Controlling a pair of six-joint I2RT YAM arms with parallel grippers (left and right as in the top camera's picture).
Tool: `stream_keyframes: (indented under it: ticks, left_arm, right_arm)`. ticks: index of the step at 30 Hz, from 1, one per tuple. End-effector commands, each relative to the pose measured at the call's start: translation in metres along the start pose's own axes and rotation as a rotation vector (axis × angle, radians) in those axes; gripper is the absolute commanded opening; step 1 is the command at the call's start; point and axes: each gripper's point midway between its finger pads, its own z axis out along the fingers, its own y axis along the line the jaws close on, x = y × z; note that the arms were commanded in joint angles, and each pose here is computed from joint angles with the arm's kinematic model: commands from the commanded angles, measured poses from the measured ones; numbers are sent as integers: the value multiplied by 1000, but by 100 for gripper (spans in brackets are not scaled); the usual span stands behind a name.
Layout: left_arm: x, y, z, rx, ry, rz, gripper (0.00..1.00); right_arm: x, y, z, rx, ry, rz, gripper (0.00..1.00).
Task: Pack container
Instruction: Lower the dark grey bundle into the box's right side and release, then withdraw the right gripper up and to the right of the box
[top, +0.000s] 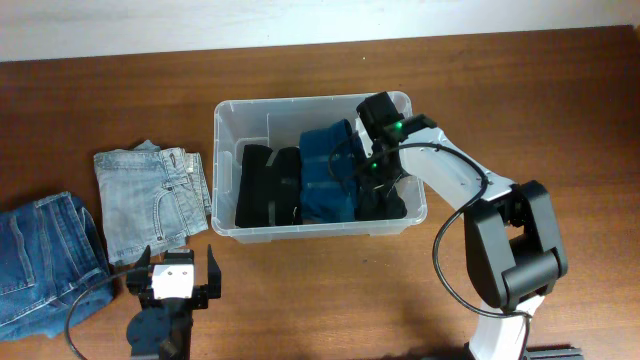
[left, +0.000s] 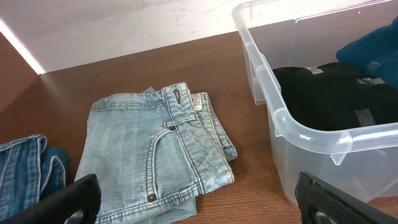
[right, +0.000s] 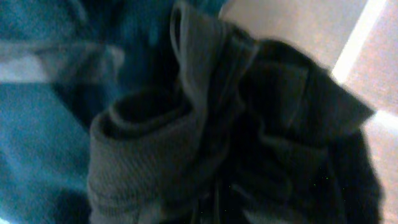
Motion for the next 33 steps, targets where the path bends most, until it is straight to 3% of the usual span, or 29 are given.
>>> stream_keyframes:
  ticks: [1, 11, 15, 21, 23, 24, 33]
  left_arm:
    - [1, -1, 0, 5, -3, 15, 99]
    - [1, -1, 0, 5, -3, 15, 100]
    - [1, -1, 0, 5, -3, 15, 99]
    - [1, -1, 0, 5, -3, 15, 99]
    - [1, -1, 0, 5, -3, 15, 99]
    - [1, -1, 0, 5, -3, 15, 99]
    - [1, -1, 0, 5, -3, 15, 99]
  right_arm:
    - [-26, 11, -39, -38, -79, 1, 5]
    - [-69, 6, -183, -43, -308, 16, 15]
    - [-61, -22, -214, -22, -327, 78, 18]
    - [-23, -91, -228, 50, -260, 248, 34]
    - [-11, -109, -227, 60, -223, 297, 63]
    - [-6, -116, -225, 65, -207, 319, 99]
    - [12, -162, -229, 101, -197, 442, 99]
